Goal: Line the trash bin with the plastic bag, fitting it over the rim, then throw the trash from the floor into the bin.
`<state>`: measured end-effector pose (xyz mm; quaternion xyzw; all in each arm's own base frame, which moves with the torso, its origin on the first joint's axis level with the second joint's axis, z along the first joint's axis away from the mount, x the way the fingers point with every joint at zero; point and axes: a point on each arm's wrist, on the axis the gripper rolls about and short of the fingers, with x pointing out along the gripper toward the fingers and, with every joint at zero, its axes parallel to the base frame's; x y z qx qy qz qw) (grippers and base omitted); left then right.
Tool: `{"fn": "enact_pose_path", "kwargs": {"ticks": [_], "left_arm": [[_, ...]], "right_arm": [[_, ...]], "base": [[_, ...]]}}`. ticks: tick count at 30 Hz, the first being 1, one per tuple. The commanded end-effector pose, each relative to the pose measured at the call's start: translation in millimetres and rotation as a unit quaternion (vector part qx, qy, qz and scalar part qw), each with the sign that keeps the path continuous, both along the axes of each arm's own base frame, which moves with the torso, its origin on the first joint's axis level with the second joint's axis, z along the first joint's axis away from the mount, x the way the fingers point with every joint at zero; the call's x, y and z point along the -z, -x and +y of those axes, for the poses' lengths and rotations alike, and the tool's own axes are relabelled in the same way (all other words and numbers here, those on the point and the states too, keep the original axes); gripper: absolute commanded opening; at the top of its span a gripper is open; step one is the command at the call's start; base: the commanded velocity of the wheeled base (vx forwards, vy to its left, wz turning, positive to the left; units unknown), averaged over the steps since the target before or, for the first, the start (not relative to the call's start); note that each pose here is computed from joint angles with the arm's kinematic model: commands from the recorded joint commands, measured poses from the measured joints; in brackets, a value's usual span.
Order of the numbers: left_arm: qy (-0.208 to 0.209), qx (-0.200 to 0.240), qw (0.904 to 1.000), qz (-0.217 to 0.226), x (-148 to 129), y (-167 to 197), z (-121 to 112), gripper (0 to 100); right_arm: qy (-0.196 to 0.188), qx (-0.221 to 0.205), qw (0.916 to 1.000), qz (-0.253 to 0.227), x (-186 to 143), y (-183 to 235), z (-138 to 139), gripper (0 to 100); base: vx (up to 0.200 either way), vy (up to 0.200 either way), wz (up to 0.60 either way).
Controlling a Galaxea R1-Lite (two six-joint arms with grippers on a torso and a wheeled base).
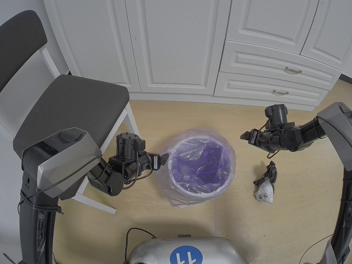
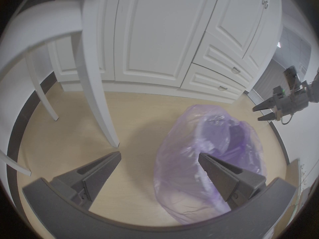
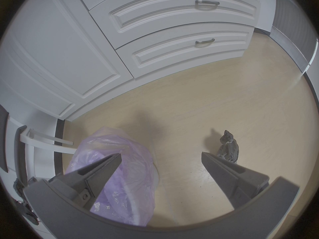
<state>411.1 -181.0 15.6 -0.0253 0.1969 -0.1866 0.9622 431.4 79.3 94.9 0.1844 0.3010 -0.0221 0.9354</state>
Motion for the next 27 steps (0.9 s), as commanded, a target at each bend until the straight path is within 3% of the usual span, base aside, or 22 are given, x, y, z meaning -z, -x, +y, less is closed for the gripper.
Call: {"fn": "enact_pose_path", "kwargs": {"ticks": [1,14,21,27], "left_arm": [[-0.008,-0.009,0.9997,0.022,29,-9,5,100],[0.001,-0.019,0.9988,0.045,56,-21,8,100],[0.016,-0.012,0.9961,0.086,72,-37,0,100],[0.000,-0.014,0.9930,0.117,87,-52,-5,100]], "right_arm": [[-0.001,-0.001,1.0000,-0.006,-3,1,1,100],[-0.002,-0.001,0.9999,-0.010,0,1,1,100],[-0.001,-0.001,1.0000,-0.002,11,-4,2,100],[0.002,0.000,0.9999,0.011,31,-10,1,100]], "base": [[0.000,0.000,0.00],[0.000,0.000,0.00],[0.000,0.000,0.00],[0.000,0.000,0.00]]}}
